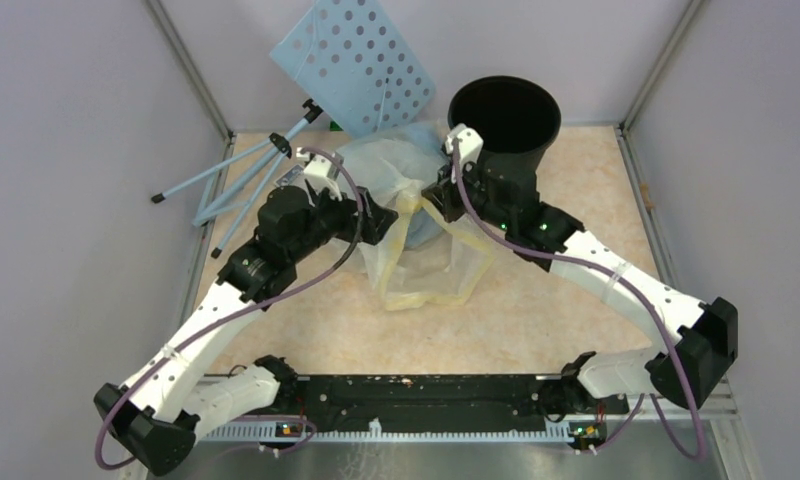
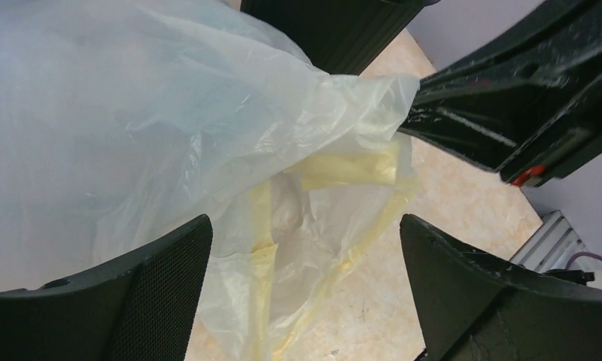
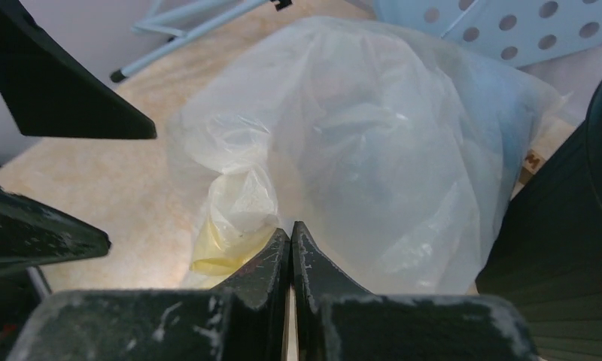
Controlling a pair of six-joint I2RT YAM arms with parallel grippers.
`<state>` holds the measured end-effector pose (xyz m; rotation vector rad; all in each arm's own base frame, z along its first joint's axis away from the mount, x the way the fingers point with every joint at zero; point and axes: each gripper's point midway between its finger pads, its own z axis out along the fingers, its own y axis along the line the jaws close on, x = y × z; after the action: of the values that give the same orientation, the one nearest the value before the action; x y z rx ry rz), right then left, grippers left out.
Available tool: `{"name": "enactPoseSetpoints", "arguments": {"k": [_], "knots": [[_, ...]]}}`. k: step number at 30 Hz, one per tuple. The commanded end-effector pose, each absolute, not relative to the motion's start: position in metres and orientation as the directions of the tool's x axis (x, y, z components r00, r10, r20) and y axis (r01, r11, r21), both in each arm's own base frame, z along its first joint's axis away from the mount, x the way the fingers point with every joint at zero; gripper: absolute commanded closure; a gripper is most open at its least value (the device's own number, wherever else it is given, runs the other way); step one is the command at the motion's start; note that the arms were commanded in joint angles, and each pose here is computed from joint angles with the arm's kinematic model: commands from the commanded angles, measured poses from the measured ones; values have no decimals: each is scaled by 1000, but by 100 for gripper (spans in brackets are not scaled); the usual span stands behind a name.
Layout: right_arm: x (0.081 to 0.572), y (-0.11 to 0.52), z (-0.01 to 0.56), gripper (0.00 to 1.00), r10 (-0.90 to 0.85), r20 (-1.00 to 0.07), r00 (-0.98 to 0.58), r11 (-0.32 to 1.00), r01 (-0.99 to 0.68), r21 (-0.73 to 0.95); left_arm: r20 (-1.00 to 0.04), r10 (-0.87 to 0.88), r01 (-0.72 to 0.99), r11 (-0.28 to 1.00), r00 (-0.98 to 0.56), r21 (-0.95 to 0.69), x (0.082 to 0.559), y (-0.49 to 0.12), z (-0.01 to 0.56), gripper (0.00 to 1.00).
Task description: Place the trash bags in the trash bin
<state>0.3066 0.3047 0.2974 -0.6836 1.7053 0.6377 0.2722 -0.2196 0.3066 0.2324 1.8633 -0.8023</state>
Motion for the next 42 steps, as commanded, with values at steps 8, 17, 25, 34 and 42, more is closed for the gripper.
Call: {"name": "enactPoseSetpoints", "arguments": {"k": [8,17,25,34,42], "knots": [[303,321,339,100,-3,-946,-325,642,-726,247,-951,196,416,906,-241,82,275,-225,268,1],[302,325,343,100,36,-942,-333,624,-729,282,-964,66,165,986,-259,23,312,-209,239,1],[311,309,340,100,55,-941,-333,686,-672,278,-981,-32,267,960,-190,-83,344,-217,265,6],[329,277,333,100,76,-943,-323,762,-591,264,-987,-99,193,974,-123,-122,335,-180,296,32],[324,291,337,100,63,-939,-338,699,-657,284,-997,-69,489,868,-47,-83,299,-212,323,49]]}}
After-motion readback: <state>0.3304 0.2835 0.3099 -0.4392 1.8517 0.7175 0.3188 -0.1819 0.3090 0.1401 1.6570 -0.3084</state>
